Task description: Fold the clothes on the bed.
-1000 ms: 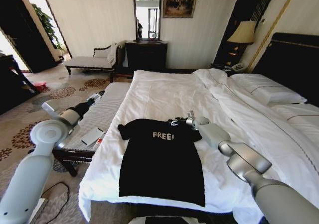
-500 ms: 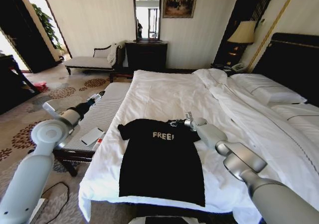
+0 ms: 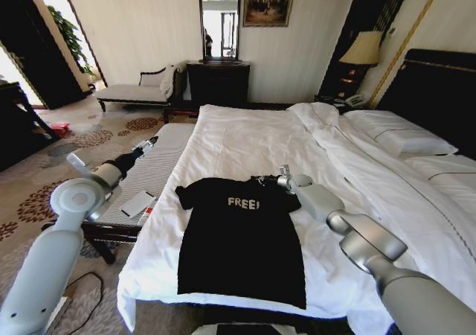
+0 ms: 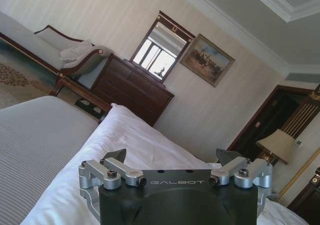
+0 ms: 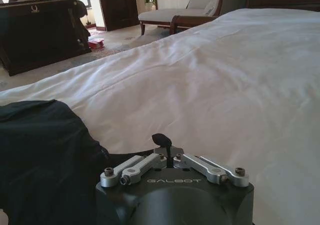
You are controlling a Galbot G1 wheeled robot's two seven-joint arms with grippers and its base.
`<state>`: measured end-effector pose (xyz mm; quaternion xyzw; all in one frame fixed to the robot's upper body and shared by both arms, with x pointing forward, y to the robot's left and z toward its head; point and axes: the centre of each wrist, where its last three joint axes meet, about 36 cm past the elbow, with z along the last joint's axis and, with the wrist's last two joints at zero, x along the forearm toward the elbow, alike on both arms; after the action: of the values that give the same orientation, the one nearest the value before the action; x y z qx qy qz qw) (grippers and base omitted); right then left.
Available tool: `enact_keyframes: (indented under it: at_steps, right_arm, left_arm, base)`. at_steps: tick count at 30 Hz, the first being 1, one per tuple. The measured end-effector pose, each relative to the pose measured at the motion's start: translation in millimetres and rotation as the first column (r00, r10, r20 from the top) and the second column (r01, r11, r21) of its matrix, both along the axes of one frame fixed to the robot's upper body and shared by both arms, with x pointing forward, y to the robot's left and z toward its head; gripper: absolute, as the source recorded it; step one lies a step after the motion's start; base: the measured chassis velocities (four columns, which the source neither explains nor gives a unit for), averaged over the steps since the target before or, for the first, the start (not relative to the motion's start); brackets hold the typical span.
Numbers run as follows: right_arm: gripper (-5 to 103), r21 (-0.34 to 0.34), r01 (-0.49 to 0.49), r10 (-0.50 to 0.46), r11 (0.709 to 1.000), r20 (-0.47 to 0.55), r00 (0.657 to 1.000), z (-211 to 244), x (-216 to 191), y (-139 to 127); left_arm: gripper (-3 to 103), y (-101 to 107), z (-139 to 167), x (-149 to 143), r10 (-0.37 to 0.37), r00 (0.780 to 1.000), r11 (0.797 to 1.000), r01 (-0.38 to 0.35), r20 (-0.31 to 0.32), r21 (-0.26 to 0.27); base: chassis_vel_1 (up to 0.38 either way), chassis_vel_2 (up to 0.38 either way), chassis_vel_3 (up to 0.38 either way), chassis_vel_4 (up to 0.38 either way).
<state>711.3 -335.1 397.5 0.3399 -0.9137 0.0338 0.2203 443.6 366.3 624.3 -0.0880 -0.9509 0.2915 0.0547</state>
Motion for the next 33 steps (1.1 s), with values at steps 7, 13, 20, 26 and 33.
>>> enact_keyframes:
  at_steps: [7, 13, 20, 26, 33]
  right_arm:
    - [1, 0.083, 0.077, -0.082, 0.994, 0.059, 0.995, 16, 5, -11]
    - [1, 0.084, 0.149, -0.155, 0.985, 0.069, 0.986, 20, 2, -29]
    - [1, 0.057, 0.160, -0.164, 0.985, 0.059, 0.985, 8, -11, -43]
    - [16, 0.072, 0.221, -0.227, 0.973, 0.088, 0.970, 7, -22, -50]
    - [37, 0.156, 0.343, -0.359, 0.926, 0.089, 0.929, 45, -30, -72]
  left_arm:
    - [100, -1, -1, 1, -0.003, 1.000, 1.000, 0.003, -0.002, -0.001]
    - [100, -2, -1, 1, -0.006, 1.000, 1.000, 0.006, 0.000, 0.001]
    - [100, -2, -1, 0, -0.007, 1.000, 1.000, 0.007, -0.001, 0.003]
    - [100, -2, -3, 0, -0.005, 1.000, 1.000, 0.005, -0.008, 0.005]
    - [100, -2, -5, 1, -0.006, 1.000, 1.000, 0.006, -0.010, -0.003]
  base:
    - [0.000, 0.000, 0.000, 0.000]
    - [0.000, 0.000, 0.000, 0.000]
    - [0.000, 0.000, 0.000, 0.000]
    - [0.000, 0.000, 0.000, 0.000]
    - [0.000, 0.000, 0.000, 0.000]
